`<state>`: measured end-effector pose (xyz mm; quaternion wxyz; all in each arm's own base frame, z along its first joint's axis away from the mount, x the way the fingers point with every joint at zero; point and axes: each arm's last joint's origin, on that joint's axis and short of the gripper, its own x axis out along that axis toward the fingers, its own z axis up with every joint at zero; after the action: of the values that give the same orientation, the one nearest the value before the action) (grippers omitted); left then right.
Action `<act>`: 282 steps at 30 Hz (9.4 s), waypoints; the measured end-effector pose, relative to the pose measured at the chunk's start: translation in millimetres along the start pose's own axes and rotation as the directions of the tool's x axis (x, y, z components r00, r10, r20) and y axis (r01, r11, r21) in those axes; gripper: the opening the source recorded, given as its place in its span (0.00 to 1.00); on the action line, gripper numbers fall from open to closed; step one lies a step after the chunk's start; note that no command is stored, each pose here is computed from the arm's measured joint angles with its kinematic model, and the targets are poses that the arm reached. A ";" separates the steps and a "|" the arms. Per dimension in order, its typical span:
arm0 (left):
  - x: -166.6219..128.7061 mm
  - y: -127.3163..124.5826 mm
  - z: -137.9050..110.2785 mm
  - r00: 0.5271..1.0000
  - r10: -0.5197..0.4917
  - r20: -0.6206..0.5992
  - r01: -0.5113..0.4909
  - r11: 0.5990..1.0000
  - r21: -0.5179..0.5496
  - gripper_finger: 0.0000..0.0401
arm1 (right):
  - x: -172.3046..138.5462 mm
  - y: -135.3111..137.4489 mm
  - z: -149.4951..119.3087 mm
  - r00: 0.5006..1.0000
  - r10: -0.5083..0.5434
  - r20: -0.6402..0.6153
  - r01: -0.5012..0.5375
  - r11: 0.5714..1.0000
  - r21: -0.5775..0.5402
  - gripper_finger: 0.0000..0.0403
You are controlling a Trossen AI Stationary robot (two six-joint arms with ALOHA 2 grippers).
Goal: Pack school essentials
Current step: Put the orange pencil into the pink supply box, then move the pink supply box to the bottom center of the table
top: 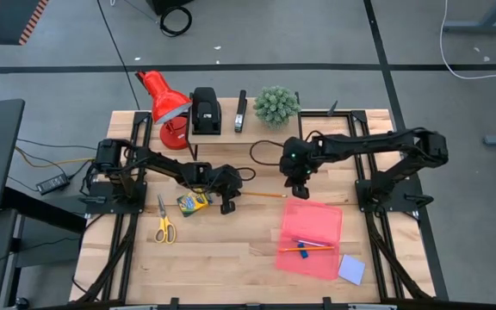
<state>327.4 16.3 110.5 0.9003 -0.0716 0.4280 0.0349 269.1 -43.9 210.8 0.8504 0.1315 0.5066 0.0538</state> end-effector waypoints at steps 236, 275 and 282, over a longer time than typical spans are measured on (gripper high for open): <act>-124.8 -63.6 44.7 0.968 -0.064 0.243 0.082 0.994 -0.065 0.23 | -61.9 166.3 -119.4 0.992 0.117 -0.043 -0.120 0.988 -0.101 0.07; -126.1 -88.0 25.5 0.988 -0.091 0.122 0.105 0.987 -0.121 0.18 | -15.7 193.2 -141.9 0.991 0.011 -0.133 -0.039 0.977 -0.210 0.15; -126.1 -87.8 25.5 0.989 -0.090 0.122 0.105 0.987 -0.121 0.17 | -15.8 193.1 -141.9 0.991 0.011 -0.133 -0.033 0.986 -0.165 0.23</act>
<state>278.3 -66.6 232.8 0.9178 -0.1475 0.3680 0.0221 145.3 161.8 213.8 0.8225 0.0618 0.5538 0.1137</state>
